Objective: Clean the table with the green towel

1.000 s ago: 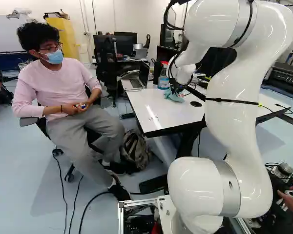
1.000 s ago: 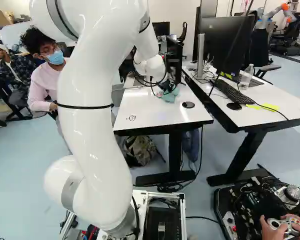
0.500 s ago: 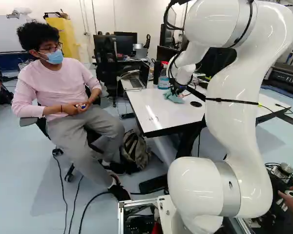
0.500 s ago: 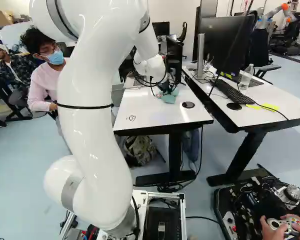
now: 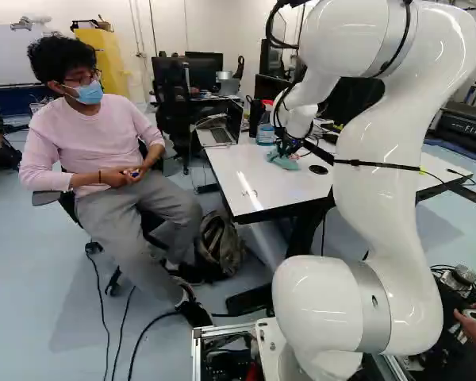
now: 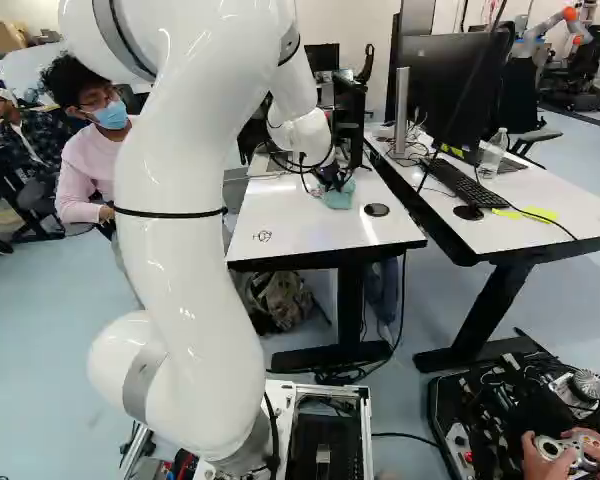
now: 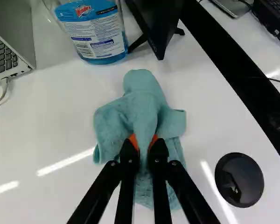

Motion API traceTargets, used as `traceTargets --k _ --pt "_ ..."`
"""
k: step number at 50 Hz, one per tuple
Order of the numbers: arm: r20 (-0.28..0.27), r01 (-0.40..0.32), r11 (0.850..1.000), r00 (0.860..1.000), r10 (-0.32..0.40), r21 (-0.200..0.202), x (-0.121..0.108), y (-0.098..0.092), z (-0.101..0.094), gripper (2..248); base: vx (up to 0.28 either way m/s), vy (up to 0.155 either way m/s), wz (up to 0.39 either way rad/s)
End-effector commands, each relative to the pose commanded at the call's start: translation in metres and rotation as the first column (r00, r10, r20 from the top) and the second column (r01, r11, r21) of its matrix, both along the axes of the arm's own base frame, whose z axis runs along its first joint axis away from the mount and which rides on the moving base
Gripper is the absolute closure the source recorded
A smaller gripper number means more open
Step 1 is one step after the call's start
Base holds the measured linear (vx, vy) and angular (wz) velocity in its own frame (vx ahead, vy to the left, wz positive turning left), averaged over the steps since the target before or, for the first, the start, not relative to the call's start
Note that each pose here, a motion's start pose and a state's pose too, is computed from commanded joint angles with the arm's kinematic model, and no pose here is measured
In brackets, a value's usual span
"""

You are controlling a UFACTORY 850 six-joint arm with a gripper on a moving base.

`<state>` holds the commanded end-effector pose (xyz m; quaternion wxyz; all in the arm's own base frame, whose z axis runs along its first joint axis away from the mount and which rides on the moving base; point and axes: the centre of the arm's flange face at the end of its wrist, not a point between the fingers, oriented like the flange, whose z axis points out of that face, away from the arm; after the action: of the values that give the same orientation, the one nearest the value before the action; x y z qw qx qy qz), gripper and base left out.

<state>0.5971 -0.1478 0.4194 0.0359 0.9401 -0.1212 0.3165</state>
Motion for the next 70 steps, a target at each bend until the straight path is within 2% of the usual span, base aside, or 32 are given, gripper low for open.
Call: traceTargets --k 6,15,25,36,55,70 --pt "0.000 0.003 1.000 1.000 -0.003 0.000 0.000 -0.002 0.000 211 0.000 0.000 0.000" --pt "0.006 0.019 1.000 1.000 -0.019 -0.001 0.006 -0.014 -0.001 211 0.000 0.000 0.000" --pt "0.018 0.028 1.000 0.999 -0.028 -0.004 0.020 -0.024 -0.002 211 0.000 0.000 0.000" --pt "0.032 0.020 1.000 0.999 -0.020 -0.008 0.040 -0.023 -0.004 211 0.000 0.000 0.000" --pt "0.054 -0.013 1.000 0.998 0.014 -0.013 0.071 -0.008 -0.007 211 0.000 0.000 0.000" --pt "0.056 -0.051 0.999 0.997 0.052 -0.014 0.078 0.017 -0.007 211 0.000 0.000 0.000"
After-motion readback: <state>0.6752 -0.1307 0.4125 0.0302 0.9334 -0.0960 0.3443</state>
